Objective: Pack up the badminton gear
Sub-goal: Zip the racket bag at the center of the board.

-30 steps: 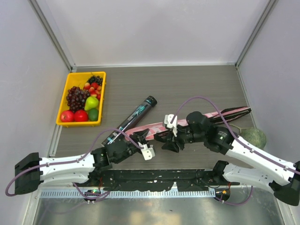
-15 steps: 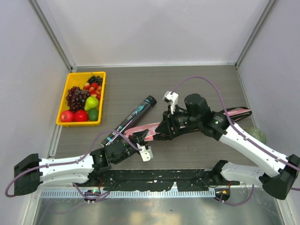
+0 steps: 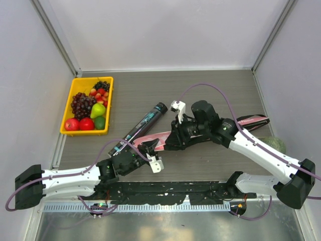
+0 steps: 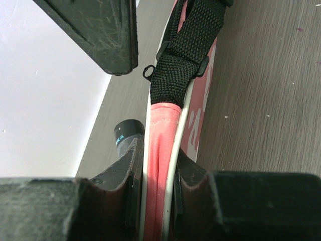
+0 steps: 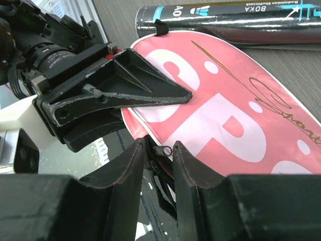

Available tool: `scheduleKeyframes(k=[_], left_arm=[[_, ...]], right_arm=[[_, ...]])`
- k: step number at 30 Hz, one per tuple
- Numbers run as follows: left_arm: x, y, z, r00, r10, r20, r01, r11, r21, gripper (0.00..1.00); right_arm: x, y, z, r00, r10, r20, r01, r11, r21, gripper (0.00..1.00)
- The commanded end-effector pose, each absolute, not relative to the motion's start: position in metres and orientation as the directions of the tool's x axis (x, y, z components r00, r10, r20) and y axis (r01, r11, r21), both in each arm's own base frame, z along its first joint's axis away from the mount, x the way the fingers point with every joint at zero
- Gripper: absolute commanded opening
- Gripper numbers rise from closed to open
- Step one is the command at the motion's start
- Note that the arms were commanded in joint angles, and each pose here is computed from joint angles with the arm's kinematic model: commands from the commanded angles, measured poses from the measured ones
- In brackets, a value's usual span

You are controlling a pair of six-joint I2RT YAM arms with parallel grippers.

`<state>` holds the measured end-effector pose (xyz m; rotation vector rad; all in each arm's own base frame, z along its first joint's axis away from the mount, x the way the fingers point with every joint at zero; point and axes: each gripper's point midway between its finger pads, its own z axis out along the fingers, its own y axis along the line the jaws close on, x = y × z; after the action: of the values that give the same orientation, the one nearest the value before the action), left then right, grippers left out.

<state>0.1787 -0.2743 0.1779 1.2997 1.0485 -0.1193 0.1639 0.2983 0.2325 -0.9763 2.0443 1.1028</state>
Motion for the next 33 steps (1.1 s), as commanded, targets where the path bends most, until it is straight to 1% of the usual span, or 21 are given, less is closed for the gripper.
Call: scheduleKeyframes(k=[1,10,16,21,27,30,33], left_arm=[[0.178,-0.284,0.241,0.619,0.292,-0.729,0.569,0.472,0.673,0.0],[0.178,-0.283,0.242,0.617,0.295,-0.729,0.57,0.471,0.673,0.0],[0.178,-0.285,0.242,0.617,0.293,-0.73,0.571,0.472,0.672,0.0],[0.179,-0.286,0.241,0.617,0.295,-0.73,0.573,0.468,0.673,0.0],[0.179,-0.286,0.242,0.617,0.295,-0.73,0.572,0.47,0.673,0.0],[0.179,-0.286,0.242,0.617,0.295,-0.73,0.572,0.47,0.673,0.0],[0.179,-0.286,0.241,0.616,0.297,-0.73,0.571,0.47,0.673,0.0]], right_arm=[[0.165,0.297,0.231,-0.524,-0.315,-0.791,-0.836,0.37,0.406,0.35],[0.156,0.299,0.229,-0.532,-0.317,-0.785,-0.839,0.321,0.439,0.34],[0.155,0.3,0.223,-0.544,-0.326,-0.773,-0.833,0.321,0.45,0.35],[0.152,0.305,0.229,-0.543,-0.305,-0.782,-0.836,0.284,0.47,0.29],[0.148,0.306,0.234,-0.553,-0.293,-0.78,-0.831,0.264,0.49,0.28],[0.147,0.306,0.233,-0.556,-0.293,-0.778,-0.829,0.264,0.493,0.24],[0.147,0.305,0.234,-0.559,-0.288,-0.778,-0.827,0.267,0.495,0.24]])
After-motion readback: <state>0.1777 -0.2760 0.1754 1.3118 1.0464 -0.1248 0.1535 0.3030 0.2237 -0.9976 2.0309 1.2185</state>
